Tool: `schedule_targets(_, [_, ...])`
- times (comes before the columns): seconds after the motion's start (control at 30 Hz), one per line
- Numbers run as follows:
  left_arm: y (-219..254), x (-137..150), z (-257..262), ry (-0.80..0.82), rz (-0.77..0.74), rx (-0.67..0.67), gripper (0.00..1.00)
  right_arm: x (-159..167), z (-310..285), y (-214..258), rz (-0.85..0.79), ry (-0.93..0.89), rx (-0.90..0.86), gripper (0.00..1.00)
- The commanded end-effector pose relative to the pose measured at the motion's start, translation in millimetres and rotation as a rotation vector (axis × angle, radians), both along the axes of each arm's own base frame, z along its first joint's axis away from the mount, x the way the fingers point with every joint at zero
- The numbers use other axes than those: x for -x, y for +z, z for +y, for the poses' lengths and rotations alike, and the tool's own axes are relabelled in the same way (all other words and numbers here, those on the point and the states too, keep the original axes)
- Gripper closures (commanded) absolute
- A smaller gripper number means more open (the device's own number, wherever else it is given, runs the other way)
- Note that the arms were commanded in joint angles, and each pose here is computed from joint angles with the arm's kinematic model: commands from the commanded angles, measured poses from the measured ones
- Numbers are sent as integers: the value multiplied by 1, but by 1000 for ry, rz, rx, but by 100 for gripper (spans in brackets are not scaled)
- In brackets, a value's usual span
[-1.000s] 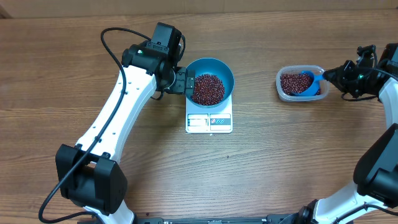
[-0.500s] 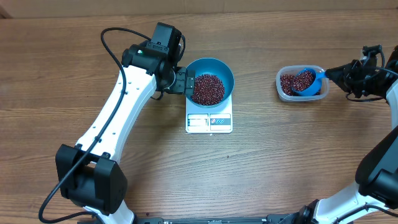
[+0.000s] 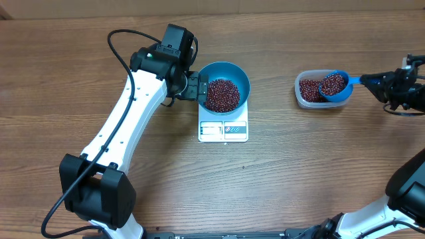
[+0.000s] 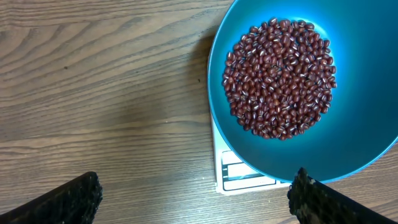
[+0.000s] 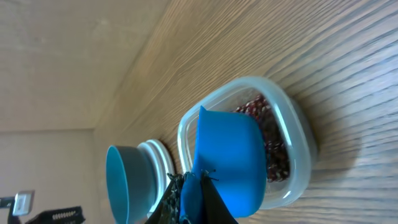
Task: Scoop item into bowl and weigh 150g on scale
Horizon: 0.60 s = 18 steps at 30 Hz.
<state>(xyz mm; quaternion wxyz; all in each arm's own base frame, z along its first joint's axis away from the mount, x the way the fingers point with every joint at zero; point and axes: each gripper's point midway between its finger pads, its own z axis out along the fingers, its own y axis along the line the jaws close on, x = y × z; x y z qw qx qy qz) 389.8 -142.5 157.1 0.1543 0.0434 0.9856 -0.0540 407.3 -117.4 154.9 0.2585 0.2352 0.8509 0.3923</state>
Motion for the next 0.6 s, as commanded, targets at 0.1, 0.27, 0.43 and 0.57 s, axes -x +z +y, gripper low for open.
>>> schedule_targets(0.1, [18, -9, -3, 4, -61, 33, 0, -6, 5, 24, -111, 63, 11, 96])
schedule_targets(0.27, [10, 20, -7, -25, 65, 64, 0, -5, 5, 23, -114, 69, 17, 96])
schedule_targets(0.43, [3, 60, -11, -83, 217, 47, 0, -6, 5, 23, -116, 69, 19, 96])
schedule_targets(0.57, [2, 76, -25, -178, 244, 36, 1, -6, 5, 23, -116, 69, 19, 96])
